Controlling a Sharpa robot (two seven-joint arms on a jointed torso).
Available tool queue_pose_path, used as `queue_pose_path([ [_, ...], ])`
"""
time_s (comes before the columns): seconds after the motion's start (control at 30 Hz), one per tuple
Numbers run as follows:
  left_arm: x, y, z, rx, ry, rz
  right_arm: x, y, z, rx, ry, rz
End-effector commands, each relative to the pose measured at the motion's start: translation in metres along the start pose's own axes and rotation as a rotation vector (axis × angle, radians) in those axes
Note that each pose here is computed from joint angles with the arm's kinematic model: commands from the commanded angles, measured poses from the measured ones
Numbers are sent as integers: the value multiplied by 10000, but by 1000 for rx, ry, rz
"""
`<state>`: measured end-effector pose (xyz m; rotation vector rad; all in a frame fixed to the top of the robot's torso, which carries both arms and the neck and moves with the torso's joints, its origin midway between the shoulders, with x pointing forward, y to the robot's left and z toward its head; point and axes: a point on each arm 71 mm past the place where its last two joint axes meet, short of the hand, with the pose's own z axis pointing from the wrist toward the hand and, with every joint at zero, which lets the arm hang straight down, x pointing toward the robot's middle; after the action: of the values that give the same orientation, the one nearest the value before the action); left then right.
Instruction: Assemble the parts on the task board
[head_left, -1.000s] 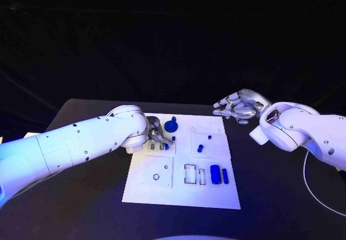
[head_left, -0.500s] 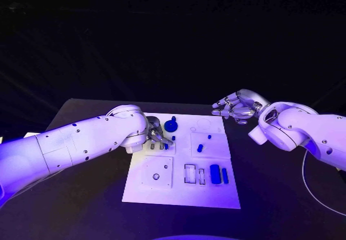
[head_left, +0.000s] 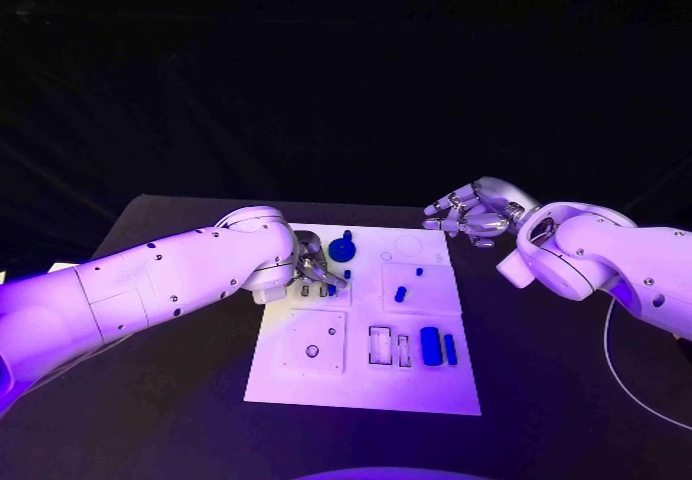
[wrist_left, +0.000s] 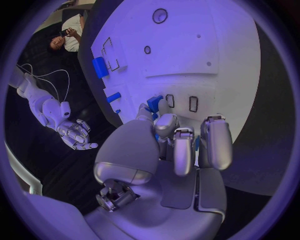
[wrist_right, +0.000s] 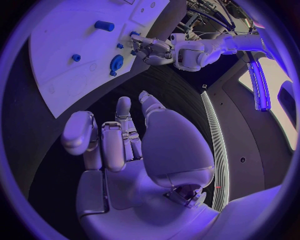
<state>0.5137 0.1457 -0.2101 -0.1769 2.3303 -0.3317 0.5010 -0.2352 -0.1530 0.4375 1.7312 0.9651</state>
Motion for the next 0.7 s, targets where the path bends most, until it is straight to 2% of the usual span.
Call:
queue_pose_path([
  [0.03, 32, -7, 7, 3, 34, 15, 22, 3, 2, -5, 21, -8],
  [0.7, 32, 39, -23, 5, 33, 11, 43, -3, 10, -5, 36, -6],
])
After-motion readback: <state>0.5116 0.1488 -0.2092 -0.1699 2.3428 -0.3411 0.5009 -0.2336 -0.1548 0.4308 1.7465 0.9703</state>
